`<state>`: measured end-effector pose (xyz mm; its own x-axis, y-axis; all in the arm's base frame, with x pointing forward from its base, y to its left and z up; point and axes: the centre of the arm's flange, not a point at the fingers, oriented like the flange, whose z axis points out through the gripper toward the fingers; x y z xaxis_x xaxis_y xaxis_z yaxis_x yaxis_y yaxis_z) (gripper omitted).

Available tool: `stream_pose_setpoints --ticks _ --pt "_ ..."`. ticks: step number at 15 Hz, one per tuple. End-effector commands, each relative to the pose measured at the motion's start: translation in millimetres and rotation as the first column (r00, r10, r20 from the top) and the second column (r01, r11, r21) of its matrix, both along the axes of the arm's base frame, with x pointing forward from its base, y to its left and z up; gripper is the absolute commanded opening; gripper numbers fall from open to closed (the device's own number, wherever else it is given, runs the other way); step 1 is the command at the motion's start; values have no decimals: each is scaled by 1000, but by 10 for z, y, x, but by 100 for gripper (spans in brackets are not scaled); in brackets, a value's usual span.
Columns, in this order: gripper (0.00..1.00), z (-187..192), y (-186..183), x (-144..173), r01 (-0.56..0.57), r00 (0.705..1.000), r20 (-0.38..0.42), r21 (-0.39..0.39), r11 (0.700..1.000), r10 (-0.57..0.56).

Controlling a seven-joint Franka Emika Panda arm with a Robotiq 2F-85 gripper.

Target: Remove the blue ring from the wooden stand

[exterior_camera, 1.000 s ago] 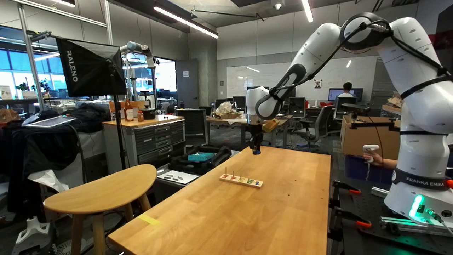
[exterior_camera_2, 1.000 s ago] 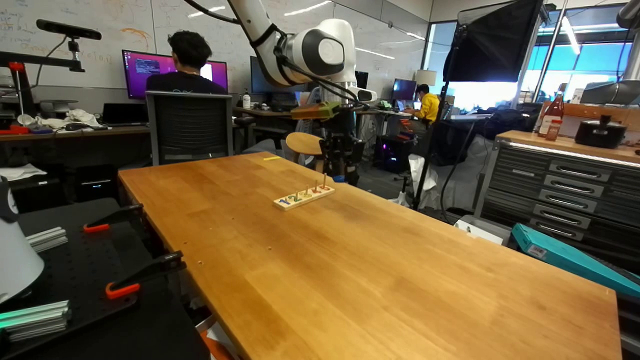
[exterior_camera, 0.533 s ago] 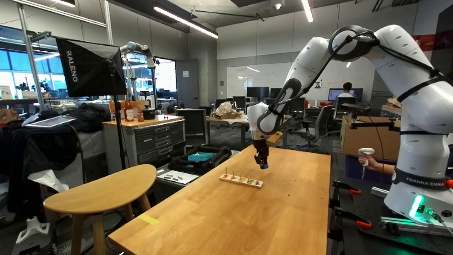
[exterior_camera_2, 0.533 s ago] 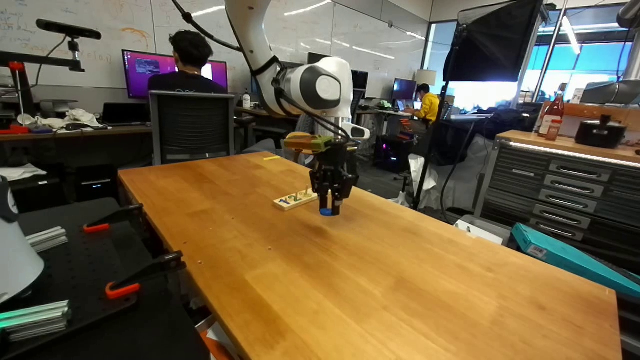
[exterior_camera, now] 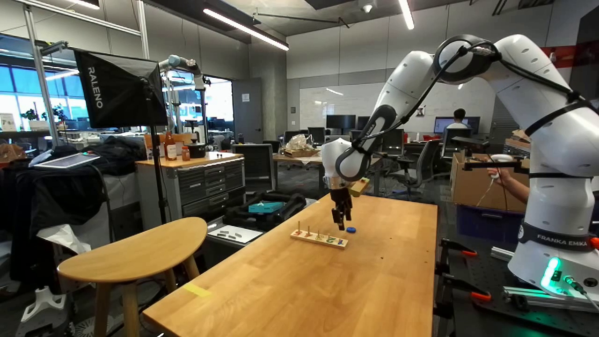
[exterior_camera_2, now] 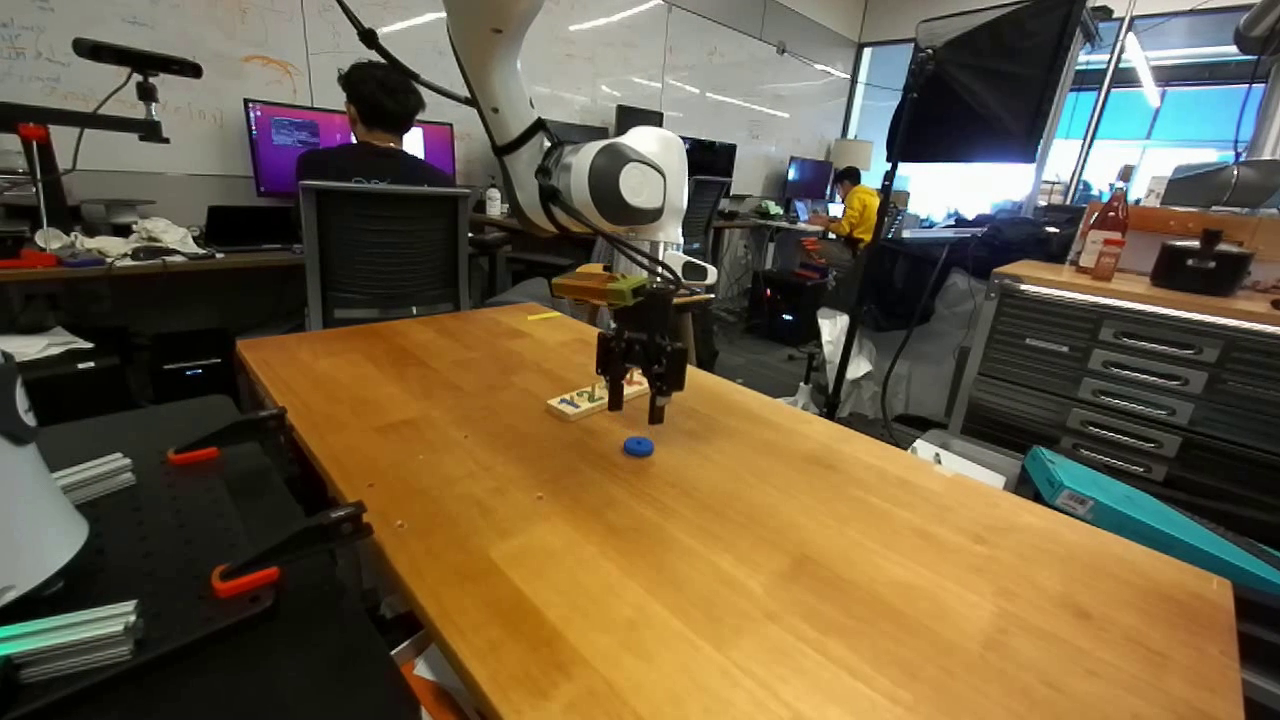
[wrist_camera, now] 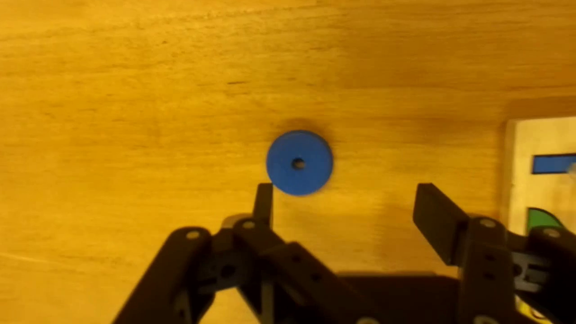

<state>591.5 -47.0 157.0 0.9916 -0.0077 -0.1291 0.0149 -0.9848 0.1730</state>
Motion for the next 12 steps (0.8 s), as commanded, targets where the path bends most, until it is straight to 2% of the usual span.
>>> stream_pose_setpoints --ticks 1,4,8,9,10,12 --pt "100 810 420 -22 -107 994 12 39 994 106" --pt "100 1435 689 -109 -189 982 -12 79 979 191" --pt "100 2351 805 -352 -214 973 -63 108 971 221" --pt "100 1884 826 -184 -203 977 -48 84 976 207" --pt "100 2061 827 -224 -204 978 -38 82 976 208" --pt "100 2043 825 -238 -203 977 -41 82 976 207"
